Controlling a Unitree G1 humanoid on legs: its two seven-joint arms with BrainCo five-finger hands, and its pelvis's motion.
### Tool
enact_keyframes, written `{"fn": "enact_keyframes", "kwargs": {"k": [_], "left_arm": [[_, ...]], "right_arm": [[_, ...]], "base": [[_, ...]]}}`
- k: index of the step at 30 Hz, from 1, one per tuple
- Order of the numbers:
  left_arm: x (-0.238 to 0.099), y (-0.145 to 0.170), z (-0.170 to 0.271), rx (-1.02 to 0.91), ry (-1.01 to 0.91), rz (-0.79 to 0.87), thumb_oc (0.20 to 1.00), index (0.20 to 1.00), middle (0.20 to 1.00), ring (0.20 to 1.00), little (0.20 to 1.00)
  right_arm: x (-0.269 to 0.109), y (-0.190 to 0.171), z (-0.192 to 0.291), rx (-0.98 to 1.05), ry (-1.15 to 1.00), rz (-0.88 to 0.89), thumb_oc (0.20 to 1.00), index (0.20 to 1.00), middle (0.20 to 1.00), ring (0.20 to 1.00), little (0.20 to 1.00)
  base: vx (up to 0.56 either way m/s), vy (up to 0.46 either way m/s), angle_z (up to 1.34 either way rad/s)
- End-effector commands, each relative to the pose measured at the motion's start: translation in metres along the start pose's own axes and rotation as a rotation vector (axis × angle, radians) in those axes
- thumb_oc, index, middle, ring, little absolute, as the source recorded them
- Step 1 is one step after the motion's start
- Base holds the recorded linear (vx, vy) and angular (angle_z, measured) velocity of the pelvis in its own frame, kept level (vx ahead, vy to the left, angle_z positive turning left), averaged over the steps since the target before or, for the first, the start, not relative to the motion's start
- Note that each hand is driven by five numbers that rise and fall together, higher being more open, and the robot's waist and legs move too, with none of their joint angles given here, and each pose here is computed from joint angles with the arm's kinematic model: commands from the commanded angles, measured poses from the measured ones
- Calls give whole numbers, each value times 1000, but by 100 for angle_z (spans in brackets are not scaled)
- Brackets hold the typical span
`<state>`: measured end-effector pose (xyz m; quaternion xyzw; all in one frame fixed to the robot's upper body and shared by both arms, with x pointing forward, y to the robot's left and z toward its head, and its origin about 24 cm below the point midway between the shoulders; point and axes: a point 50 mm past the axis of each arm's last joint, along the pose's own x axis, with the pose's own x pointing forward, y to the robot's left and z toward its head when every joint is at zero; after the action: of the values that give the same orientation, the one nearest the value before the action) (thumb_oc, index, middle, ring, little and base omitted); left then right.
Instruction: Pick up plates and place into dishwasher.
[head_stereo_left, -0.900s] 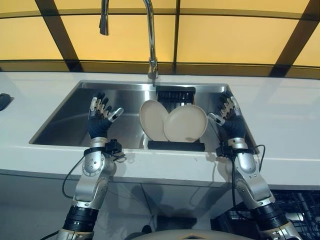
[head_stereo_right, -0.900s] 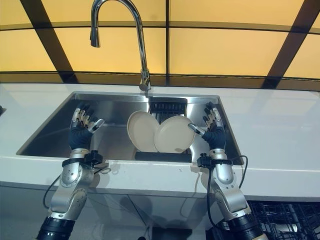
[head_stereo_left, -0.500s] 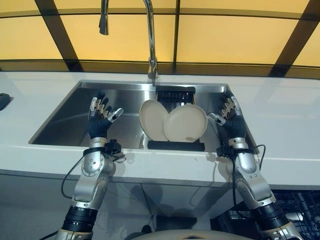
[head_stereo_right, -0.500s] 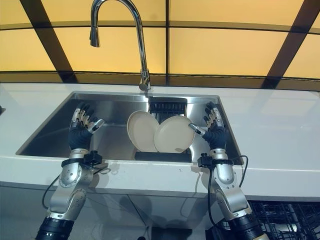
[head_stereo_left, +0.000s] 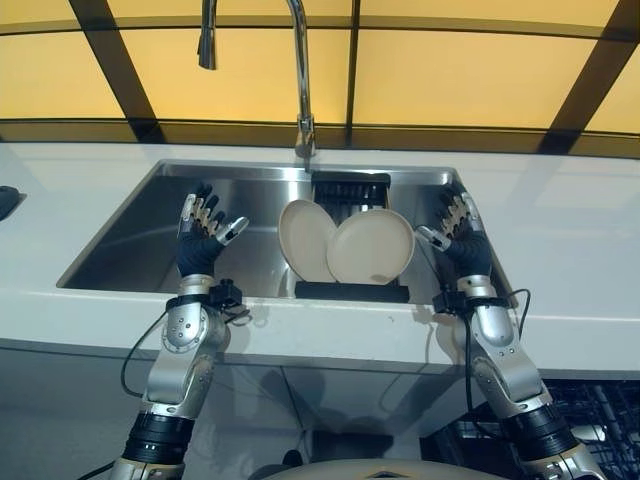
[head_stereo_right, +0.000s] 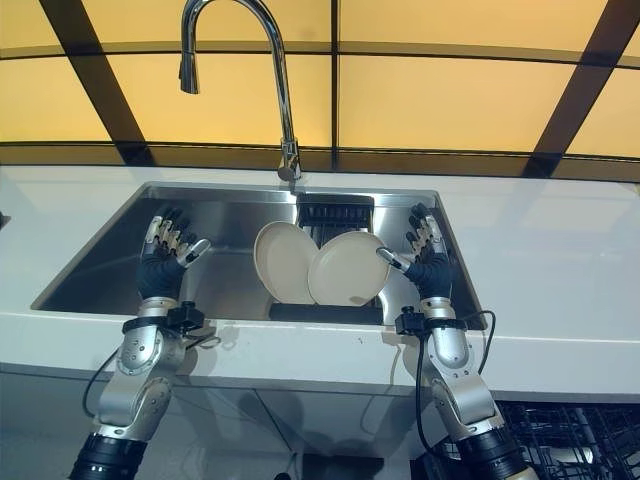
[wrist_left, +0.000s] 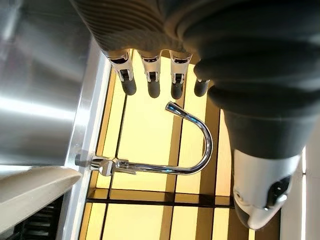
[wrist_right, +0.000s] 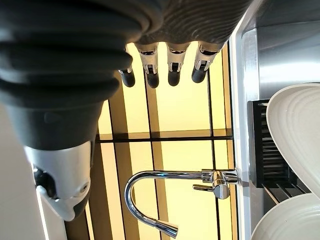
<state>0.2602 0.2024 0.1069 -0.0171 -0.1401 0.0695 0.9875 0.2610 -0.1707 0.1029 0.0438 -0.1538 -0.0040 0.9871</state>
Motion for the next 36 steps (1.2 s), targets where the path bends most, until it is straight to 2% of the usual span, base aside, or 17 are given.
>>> {"fn": "enact_keyframes", "kwargs": {"k": [1,5,14,23,27,33,36], "left_arm": [[15,19,17,131,-101,32,1000,1000,1000,1000,1000],[21,32,24,283,-132,38,1000,1000,1000,1000,1000],[26,65,27,490,-123,52,1000,1000,1000,1000,1000],[42,76,31,706,-124,36,1000,1000,1000,1000,1000],[43,83,30,829,-102,17,1000,1000,1000,1000,1000],[42,88,25,875,-65,-13,1000,1000,1000,1000,1000],[41,84,27,1003,-106,-66,1000,1000,1000,1000,1000]], "right_arm": [[13,-2,27,23,-127,20,1000,1000,1000,1000,1000],[13,1,23,21,-103,34,1000,1000,1000,1000,1000],[19,1,28,-17,-114,66,1000,1000,1000,1000,1000],[17,-7,28,-27,-98,44,1000,1000,1000,1000,1000],[11,-10,24,-31,-70,46,1000,1000,1000,1000,1000],[6,-15,18,-48,-37,43,1000,1000,1000,1000,1000],[3,-20,17,-55,-32,41,1000,1000,1000,1000,1000]], "base": [[12,-88,-3],[14,-91,-4],[11,40,-10],[91,176,-15],[125,175,-9],[126,147,-16],[60,86,-9]]}}
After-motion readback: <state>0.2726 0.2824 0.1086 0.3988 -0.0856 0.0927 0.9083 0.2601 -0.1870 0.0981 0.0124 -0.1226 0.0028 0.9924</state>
